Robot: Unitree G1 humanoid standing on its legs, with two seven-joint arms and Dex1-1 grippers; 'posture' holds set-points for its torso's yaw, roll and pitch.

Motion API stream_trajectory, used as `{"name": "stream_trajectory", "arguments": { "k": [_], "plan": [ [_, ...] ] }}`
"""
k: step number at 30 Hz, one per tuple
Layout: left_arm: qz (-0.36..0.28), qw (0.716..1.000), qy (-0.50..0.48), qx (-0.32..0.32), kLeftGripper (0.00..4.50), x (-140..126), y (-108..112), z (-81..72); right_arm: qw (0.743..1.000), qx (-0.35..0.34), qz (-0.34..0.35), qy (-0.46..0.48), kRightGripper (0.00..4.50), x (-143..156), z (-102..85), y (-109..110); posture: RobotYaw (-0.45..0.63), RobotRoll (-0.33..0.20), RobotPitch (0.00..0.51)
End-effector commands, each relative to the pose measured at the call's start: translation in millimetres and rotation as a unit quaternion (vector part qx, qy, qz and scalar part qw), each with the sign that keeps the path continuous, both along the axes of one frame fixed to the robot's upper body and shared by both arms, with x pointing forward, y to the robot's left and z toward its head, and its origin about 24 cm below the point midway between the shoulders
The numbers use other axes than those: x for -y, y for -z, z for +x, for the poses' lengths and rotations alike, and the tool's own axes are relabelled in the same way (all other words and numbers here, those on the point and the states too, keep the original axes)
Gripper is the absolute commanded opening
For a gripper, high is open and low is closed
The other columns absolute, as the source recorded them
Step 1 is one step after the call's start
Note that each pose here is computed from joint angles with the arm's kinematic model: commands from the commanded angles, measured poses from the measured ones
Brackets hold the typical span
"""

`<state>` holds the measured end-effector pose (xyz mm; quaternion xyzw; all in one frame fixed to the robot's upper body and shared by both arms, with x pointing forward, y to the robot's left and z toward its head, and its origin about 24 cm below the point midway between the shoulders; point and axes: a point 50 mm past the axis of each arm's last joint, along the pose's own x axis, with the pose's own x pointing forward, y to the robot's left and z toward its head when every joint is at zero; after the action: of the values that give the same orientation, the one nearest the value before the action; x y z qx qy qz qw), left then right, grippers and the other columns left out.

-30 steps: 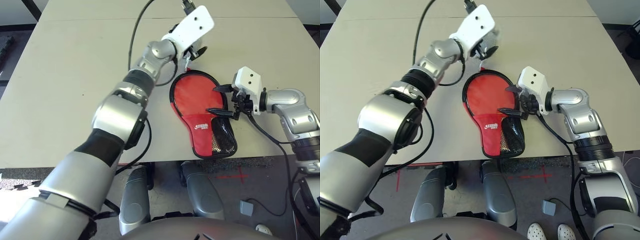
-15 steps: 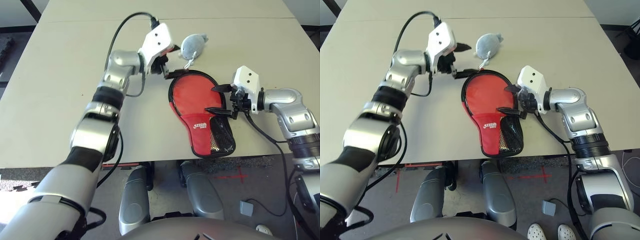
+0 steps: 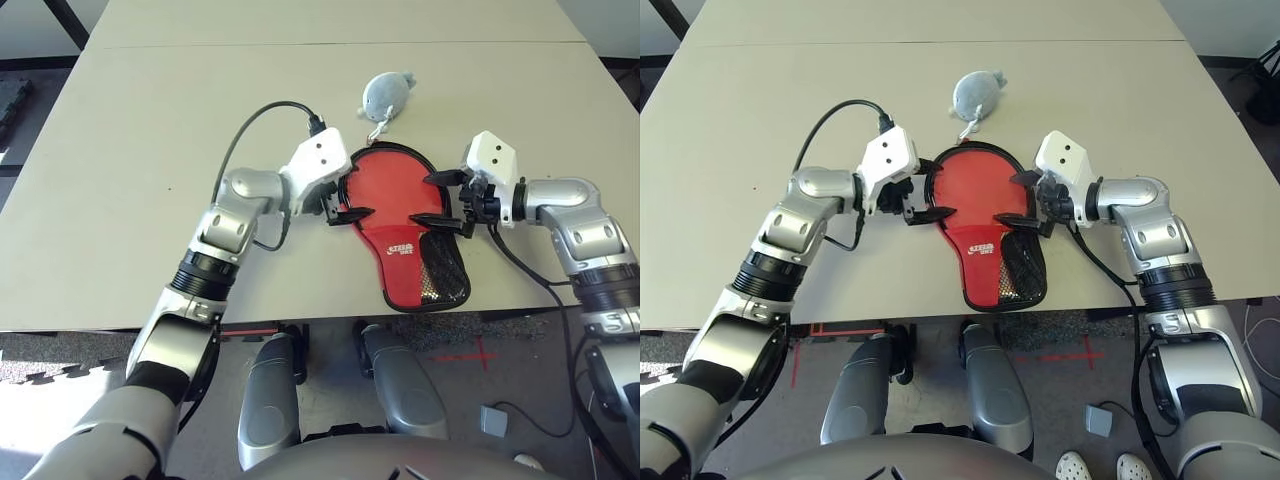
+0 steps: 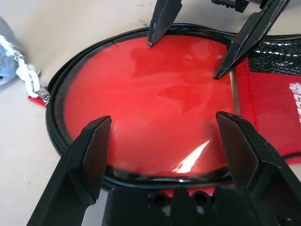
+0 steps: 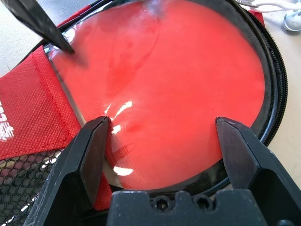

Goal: Store the ping-pong paddle in its case and zip it.

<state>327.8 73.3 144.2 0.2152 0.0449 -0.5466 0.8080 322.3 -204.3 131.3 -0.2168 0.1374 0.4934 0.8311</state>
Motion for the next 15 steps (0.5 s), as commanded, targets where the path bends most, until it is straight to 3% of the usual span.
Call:
{"name": "stream_trajectory", "arguments": {
  "k": [1, 5, 11, 15],
  "plan": [
    [0.027, 0.999, -0.012, -0.017, 4.46, 2.2, 18.8, 0.2, 0.994, -0.103, -0.041, 0.020, 4.50, 2.1, -11.6, 49.0, -0.16, 0.000, 0.278],
    [0.045, 0.998, -0.019, -0.031, 4.46, 3.9, 33.5, -1.4, 0.994, -0.095, 0.021, 0.040, 4.50, 5.9, -4.6, 27.4, -0.17, 0.000, 0.280],
    [0.050, 0.997, -0.023, -0.048, 4.46, 5.2, 43.8, -7.9, 0.984, -0.067, 0.127, 0.108, 4.50, 18.1, 19.2, -16.1, -0.17, 0.000, 0.284],
    [0.056, 0.996, -0.035, -0.055, 4.46, 3.8, 47.7, -9.4, 0.971, -0.053, 0.172, 0.159, 4.50, 23.0, 36.4, -31.9, -0.17, 0.000, 0.290]
  ]
}}
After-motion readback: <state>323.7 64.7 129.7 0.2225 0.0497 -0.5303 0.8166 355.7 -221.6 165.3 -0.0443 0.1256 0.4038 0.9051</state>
